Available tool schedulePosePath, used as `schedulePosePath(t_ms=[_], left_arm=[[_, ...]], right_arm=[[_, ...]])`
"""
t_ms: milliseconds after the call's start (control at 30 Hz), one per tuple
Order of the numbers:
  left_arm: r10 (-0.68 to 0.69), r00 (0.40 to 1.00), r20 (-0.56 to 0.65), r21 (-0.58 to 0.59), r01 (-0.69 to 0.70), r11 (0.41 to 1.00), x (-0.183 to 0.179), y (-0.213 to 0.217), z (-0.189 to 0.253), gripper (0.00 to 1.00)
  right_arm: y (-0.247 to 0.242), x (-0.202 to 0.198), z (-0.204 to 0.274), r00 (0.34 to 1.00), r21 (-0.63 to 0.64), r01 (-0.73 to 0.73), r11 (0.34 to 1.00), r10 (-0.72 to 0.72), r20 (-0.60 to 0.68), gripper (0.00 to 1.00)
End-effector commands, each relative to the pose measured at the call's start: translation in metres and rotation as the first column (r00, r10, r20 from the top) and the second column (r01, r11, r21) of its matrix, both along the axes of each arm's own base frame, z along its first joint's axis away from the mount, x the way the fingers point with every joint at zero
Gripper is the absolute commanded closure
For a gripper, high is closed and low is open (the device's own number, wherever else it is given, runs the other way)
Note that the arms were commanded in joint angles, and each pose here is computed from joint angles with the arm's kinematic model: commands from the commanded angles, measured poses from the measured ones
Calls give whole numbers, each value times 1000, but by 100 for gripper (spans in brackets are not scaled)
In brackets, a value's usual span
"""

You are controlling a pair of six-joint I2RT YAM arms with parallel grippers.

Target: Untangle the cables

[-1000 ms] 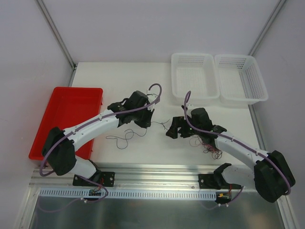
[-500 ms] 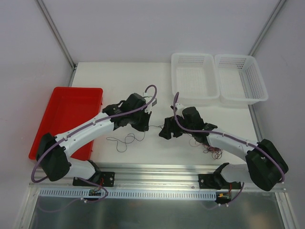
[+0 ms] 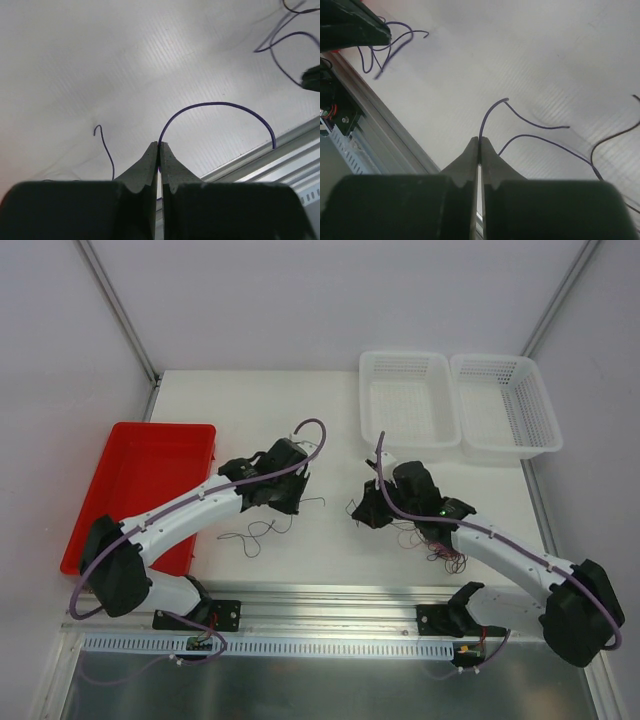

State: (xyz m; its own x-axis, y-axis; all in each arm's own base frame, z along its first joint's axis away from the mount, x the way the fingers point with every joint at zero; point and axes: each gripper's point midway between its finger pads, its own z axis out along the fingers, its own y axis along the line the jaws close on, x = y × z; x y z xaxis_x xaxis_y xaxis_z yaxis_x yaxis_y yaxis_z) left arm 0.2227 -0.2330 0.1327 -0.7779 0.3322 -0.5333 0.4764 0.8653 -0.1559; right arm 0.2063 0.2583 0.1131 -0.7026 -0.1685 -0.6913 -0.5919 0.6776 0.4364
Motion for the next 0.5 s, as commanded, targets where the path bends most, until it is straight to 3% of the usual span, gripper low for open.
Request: schedulePosePath(t_ms=[0, 133, 200, 333, 433, 467], left_arm=[[89, 996, 6, 125, -89, 988, 5, 22, -16, 100], [147, 989, -13, 168, -143, 975, 4, 30, -23, 100], [181, 983, 14, 159, -181, 971, 6, 33, -17, 100], [285, 956, 67, 143, -292, 946, 10, 47, -9, 100], [357, 931, 75, 140, -365, 921, 8, 58, -12, 100], [372, 925, 78, 138, -379, 915, 7, 61, -12, 100]], right_arm=[[-13, 7, 40, 994, -30, 27, 999, -23, 105, 99], [-53, 14, 58, 974, -108, 184, 977, -166, 153, 99], [-82, 29, 60, 937, -159, 323, 933, -292, 191, 99], [-124, 33, 35, 868, -234, 496, 836, -479, 131, 95], [-135, 27, 8, 837, -273, 538, 798, -545, 56, 72], [-133, 26, 1, 837, -283, 532, 798, -546, 35, 52]])
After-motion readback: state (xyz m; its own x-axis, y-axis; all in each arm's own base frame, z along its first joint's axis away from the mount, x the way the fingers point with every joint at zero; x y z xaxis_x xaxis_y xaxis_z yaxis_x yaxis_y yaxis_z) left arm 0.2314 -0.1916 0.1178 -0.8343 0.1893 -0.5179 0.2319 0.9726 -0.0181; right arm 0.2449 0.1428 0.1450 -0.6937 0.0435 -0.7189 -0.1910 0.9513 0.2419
